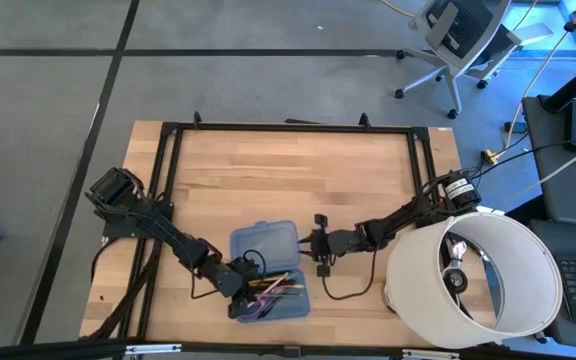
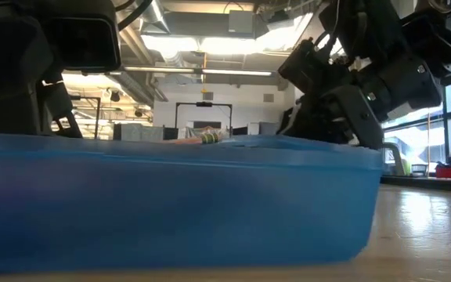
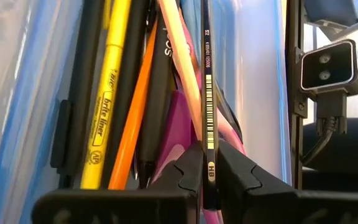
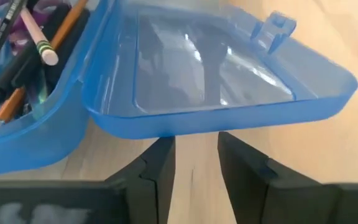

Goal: Pick & place school supplies into a supply box
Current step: Put the black pencil into the blue supply box, then close the blue supply box

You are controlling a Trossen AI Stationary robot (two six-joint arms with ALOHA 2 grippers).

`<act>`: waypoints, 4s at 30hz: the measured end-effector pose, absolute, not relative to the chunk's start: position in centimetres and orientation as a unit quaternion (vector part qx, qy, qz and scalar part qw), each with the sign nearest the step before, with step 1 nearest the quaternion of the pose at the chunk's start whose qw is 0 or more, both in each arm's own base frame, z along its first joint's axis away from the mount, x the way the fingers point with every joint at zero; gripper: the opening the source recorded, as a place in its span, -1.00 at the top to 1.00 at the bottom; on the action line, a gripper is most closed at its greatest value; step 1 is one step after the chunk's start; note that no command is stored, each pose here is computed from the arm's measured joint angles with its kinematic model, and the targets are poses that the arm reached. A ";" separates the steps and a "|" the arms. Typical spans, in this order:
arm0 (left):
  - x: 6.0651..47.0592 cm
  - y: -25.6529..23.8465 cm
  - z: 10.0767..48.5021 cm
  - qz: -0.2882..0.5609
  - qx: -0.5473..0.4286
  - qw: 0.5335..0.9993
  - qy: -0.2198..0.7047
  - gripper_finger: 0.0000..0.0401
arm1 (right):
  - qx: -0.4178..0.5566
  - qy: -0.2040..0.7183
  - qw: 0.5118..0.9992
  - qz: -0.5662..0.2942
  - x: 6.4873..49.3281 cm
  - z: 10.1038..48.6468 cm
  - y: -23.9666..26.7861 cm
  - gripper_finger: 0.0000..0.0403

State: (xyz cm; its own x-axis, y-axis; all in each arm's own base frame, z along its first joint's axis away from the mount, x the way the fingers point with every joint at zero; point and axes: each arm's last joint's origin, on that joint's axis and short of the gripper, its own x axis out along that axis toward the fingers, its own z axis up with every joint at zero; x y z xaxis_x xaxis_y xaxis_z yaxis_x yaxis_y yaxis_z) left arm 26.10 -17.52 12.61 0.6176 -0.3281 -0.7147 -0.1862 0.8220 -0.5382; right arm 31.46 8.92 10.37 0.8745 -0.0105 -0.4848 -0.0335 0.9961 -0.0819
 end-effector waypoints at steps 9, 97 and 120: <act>25.8 -17.4 12.3 -0.034 -0.299 0.837 0.457 0.89 | -0.056 0.217 0.975 0.008 31.8 11.1 9.0 0.38; 21.3 -25.6 22.7 0.005 -0.071 0.905 0.418 0.98 | -0.066 0.163 0.984 0.038 32.0 12.2 10.5 0.38; 21.3 -25.7 22.7 0.014 -0.107 0.899 0.424 0.19 | -0.065 0.163 0.984 0.037 32.0 12.2 10.5 0.38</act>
